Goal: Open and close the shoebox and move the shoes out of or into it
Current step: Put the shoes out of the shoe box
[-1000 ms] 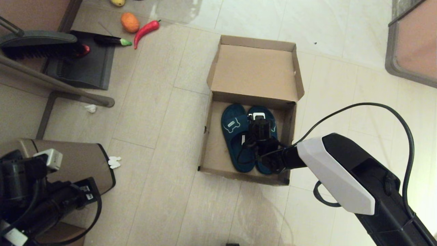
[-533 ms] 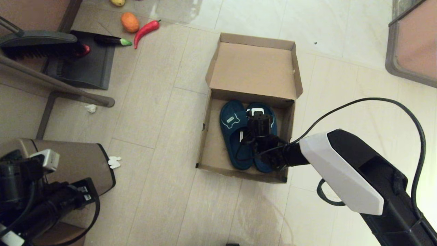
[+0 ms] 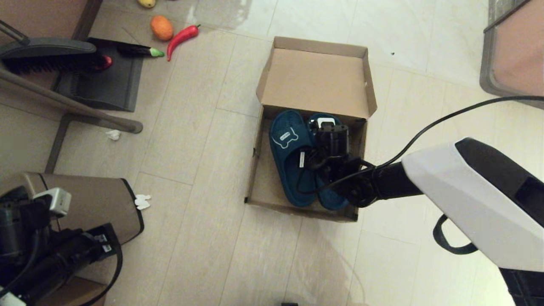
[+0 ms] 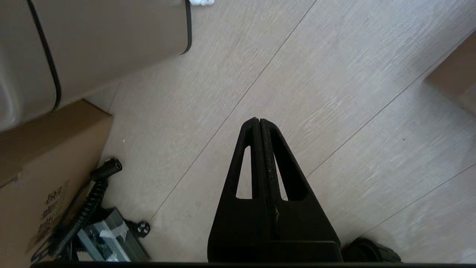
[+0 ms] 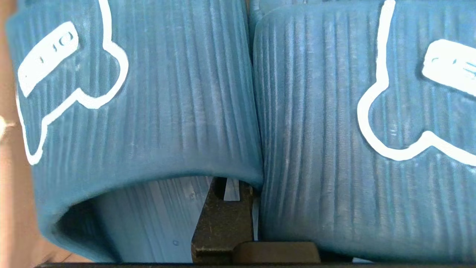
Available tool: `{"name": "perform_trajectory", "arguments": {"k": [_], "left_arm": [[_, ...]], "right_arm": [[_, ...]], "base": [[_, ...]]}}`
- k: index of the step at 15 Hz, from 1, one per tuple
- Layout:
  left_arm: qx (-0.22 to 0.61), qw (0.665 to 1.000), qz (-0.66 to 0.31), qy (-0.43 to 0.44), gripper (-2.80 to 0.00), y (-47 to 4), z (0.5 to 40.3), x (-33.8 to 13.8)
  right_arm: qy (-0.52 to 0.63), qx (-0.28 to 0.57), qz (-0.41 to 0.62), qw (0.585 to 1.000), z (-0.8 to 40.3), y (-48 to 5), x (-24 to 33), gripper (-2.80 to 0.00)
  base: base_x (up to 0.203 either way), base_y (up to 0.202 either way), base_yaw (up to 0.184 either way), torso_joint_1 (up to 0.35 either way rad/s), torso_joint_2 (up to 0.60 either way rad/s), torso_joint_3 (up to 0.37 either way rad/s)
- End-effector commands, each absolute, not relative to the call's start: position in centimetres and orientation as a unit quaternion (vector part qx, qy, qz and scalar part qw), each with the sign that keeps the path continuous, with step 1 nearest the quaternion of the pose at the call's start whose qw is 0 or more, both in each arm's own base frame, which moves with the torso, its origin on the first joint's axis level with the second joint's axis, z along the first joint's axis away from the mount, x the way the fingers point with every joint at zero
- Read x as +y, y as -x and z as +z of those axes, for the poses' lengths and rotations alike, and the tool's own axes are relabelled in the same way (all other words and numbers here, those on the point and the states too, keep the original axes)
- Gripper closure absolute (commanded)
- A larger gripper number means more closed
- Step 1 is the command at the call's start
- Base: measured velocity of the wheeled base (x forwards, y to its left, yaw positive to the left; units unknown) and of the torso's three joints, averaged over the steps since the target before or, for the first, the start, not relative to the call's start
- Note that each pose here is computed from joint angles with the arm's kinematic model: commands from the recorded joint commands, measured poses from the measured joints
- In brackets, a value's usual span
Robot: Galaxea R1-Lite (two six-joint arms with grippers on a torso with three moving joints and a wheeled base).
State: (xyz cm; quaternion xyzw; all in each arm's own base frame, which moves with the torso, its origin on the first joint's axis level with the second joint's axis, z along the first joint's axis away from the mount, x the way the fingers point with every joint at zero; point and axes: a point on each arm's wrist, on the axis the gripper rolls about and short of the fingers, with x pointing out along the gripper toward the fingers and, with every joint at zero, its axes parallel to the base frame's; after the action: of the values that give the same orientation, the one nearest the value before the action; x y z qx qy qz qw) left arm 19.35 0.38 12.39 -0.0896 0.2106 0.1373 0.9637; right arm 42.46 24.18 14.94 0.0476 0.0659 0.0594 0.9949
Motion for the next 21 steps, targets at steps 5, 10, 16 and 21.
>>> {"name": "perform_trajectory", "arguments": {"k": [5, 10, 16, 21], "left_arm": [[0.212, 0.963, 0.129, 0.102, 0.0, -19.2, 12.2, 0.3], [0.211, 0.961, 0.133, 0.118, 0.0, -19.1, 12.2, 0.3], [0.199, 0.964, 0.131, 0.12, 0.0, -19.4, 12.8, 0.3], [0.164, 0.97, 0.127, 0.125, 0.0, -18.5, 14.2, 0.3]], "right_arm": [[-0.073, 0.016, 0.077, 0.994, 24.4, -35.3, 21.3, 0.0], [-0.056, 0.05, 0.019, 0.997, 25.5, -30.3, 14.0, 0.0], [-0.049, 0.142, -0.129, 0.98, 20.8, -30.6, 1.7, 0.0], [-0.062, 0.227, -0.154, 0.96, 14.4, -35.1, -0.3, 0.0]], "base": [[0.0, 0.0, 0.0, 0.0, 0.0, 0.0], [0.0, 0.0, 0.0, 0.0, 0.0, 0.0], [0.0, 0.0, 0.0, 0.0, 0.0, 0.0], [0.0, 0.0, 0.0, 0.0, 0.0, 0.0]]}}
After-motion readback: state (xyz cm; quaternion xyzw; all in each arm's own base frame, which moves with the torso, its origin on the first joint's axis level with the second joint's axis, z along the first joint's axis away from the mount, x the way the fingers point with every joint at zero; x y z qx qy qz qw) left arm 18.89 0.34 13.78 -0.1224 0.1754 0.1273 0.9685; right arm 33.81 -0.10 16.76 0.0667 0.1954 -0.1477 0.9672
